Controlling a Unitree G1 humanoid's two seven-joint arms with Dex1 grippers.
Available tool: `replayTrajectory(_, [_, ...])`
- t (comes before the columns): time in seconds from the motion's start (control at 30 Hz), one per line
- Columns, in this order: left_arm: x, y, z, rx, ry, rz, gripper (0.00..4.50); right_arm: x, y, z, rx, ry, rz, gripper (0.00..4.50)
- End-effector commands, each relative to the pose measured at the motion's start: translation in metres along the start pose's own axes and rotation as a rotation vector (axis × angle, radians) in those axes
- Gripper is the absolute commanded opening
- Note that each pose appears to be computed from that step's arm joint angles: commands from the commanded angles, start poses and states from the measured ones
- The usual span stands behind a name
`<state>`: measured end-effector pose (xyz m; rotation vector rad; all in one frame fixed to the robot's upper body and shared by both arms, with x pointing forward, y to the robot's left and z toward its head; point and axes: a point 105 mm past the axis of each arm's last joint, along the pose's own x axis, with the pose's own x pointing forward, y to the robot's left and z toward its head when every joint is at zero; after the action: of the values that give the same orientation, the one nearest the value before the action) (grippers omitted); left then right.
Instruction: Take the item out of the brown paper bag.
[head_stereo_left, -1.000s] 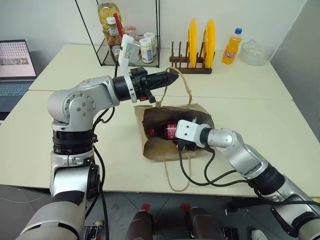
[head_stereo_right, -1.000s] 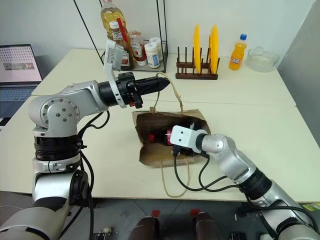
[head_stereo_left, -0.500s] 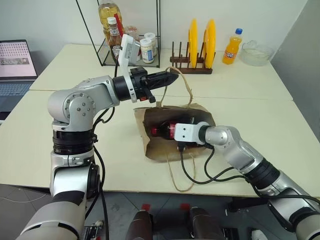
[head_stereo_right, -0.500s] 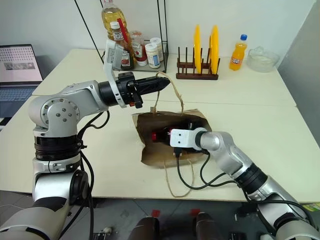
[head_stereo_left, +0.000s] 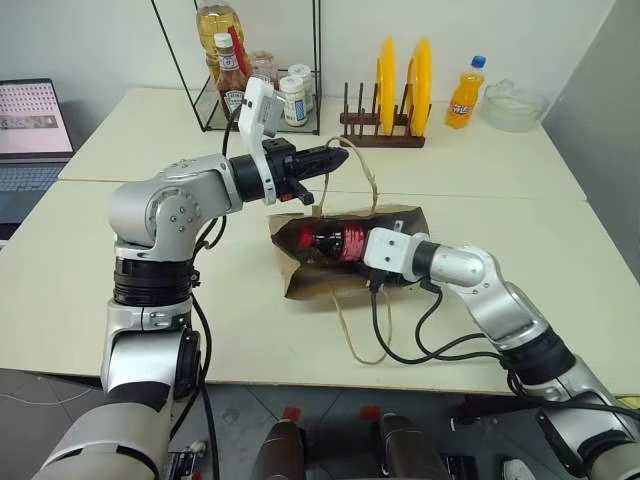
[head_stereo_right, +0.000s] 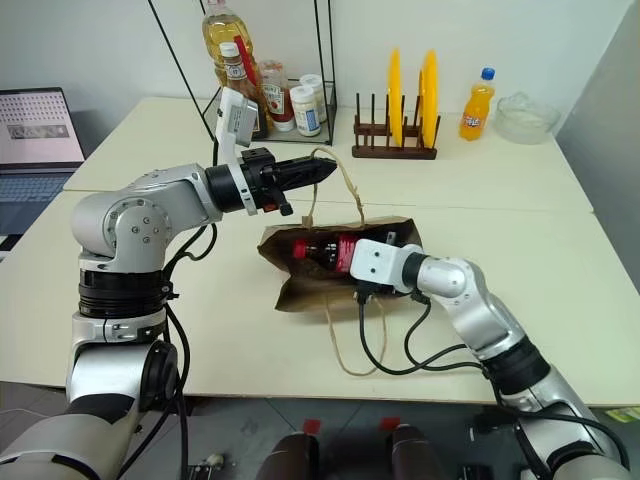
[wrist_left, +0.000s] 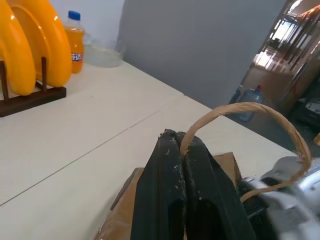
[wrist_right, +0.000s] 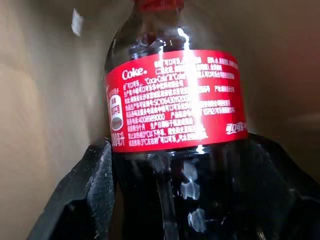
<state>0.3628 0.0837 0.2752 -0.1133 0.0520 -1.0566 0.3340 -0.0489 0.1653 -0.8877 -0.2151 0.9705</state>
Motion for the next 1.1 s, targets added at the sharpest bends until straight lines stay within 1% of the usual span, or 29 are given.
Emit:
replayTrajectory(0.03, [0.003,0.0,0.013,0.051,-0.035,0.014,0.0,-0.027,-0.004,0.032,0.036,-0.197,0.001,3.17])
replayTrajectory(0.1, [0.003,0.001,0.014,0.051,-0.037,0.017,0.0,-0.042,-0.005,0.042,0.104,-0.256,0.009,3.17])
replayTrajectory(0.2, [0.003,0.003,0.013,0.052,-0.035,0.023,0.0,-0.059,-0.004,0.048,0.146,-0.26,0.033,3.17])
replayTrajectory(0.27, [0.002,0.005,0.011,0.051,-0.032,0.032,0.0,-0.069,-0.013,0.06,0.239,-0.281,0.002,3.17])
replayTrajectory(0.37, [-0.001,0.006,0.01,0.049,-0.028,0.036,0.0,-0.084,-0.046,0.084,0.421,-0.355,-0.105,3.17])
replayTrajectory(0.43, [-0.002,0.006,0.009,0.049,-0.027,0.036,0.0,-0.093,-0.069,0.093,0.508,-0.38,-0.176,3.17])
replayTrajectory(0.53, [-0.002,0.006,0.007,0.045,-0.024,0.034,0.0,-0.108,-0.109,0.089,0.57,-0.332,-0.303,3.17])
replayTrajectory(0.6, [0.0,0.005,0.006,0.044,-0.022,0.028,0.0,-0.118,-0.128,0.065,0.552,-0.188,-0.381,3.17])
replayTrajectory(0.67, [0.001,0.005,0.007,0.047,-0.023,0.023,0.0,-0.128,-0.138,0.027,0.502,0.036,-0.446,3.17])
replayTrajectory(0.73, [0.002,0.004,0.007,0.048,-0.025,0.021,0.0,-0.143,-0.14,-0.018,0.423,0.274,-0.466,3.17])
replayTrajectory(0.77, [0.003,0.004,0.007,0.048,-0.025,0.021,0.0,-0.15,-0.133,-0.042,0.386,0.395,-0.429,3.17])
replayTrajectory(0.8, [0.003,0.004,0.007,0.048,-0.025,0.02,0.0,-0.155,-0.128,-0.058,0.361,0.471,-0.395,3.17])
replayTrajectory(0.87, [0.003,0.004,0.006,0.048,-0.024,0.017,0.0,-0.16,-0.118,-0.081,0.345,0.563,-0.332,3.17])
replayTrajectory(1.0, [0.004,0.002,0.006,0.052,-0.024,0.008,0.0,-0.151,-0.096,-0.108,0.429,0.605,-0.221,3.17])
replayTrajectory(1.1, [0.004,0.0,0.005,0.051,-0.026,0.004,0.0,-0.145,-0.082,-0.123,0.49,0.625,-0.163,3.17])
